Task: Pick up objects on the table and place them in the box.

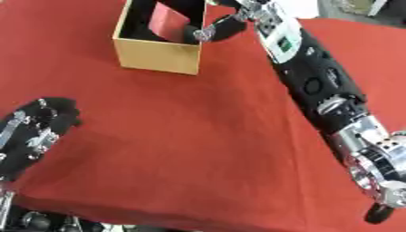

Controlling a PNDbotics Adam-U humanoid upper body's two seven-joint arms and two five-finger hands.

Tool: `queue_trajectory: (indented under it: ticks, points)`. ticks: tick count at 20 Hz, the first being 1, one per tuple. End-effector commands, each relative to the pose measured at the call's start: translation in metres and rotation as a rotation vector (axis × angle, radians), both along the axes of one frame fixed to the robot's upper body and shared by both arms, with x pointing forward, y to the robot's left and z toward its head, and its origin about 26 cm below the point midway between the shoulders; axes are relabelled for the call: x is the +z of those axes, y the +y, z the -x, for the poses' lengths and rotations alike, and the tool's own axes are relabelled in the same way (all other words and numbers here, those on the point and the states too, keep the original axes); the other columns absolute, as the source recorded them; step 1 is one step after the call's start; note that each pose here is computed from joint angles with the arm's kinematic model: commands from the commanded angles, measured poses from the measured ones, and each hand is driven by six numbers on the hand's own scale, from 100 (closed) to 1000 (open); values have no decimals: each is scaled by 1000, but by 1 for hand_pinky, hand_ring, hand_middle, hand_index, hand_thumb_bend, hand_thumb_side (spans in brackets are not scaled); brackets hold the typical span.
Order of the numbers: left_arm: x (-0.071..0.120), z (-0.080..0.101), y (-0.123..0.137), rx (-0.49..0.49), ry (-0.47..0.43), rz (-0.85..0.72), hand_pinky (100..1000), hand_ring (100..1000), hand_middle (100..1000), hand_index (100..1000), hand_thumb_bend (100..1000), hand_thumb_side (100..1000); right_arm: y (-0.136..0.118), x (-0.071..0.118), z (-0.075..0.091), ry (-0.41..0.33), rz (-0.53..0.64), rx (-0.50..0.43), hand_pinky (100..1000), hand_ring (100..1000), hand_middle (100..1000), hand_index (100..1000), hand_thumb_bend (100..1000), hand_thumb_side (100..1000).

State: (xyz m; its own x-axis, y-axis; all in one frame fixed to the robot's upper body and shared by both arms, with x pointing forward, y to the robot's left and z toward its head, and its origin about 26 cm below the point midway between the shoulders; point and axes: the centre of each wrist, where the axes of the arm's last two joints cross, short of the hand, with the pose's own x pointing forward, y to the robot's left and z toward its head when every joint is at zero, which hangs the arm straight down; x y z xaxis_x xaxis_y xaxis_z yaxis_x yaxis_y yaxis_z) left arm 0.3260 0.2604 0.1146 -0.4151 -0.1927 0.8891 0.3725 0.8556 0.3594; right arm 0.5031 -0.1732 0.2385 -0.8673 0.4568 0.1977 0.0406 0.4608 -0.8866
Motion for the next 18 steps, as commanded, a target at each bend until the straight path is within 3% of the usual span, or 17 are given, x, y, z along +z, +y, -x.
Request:
queue_trajectory:
  ticks: [1, 7, 11, 12, 18]
  points:
    - [5, 1, 2, 8, -14, -4, 1000, 596, 587, 734, 480, 567, -3, 19, 3, -58, -23, 19, 834, 922, 871, 932, 423, 146]
    - [-5, 7, 20, 104, 6, 18, 1000, 596, 586, 734, 478, 563, -15, 29, 20, -82, -109, 140, 808, 894, 813, 910, 300, 100]
    - [-7, 10, 30, 169, 0, 36, 1000, 596, 585, 734, 476, 559, -37, 35, 46, -21, -246, 204, 783, 872, 766, 889, 164, 100]
    - [-6, 11, 31, 182, -2, 42, 1000, 596, 585, 734, 477, 558, -43, 35, 54, 6, -286, 214, 777, 867, 755, 884, 103, 157]
    - [-7, 14, 41, 239, -8, 52, 1000, 595, 584, 734, 473, 556, -86, 23, 106, 207, -542, 225, 763, 861, 716, 855, 100, 409]
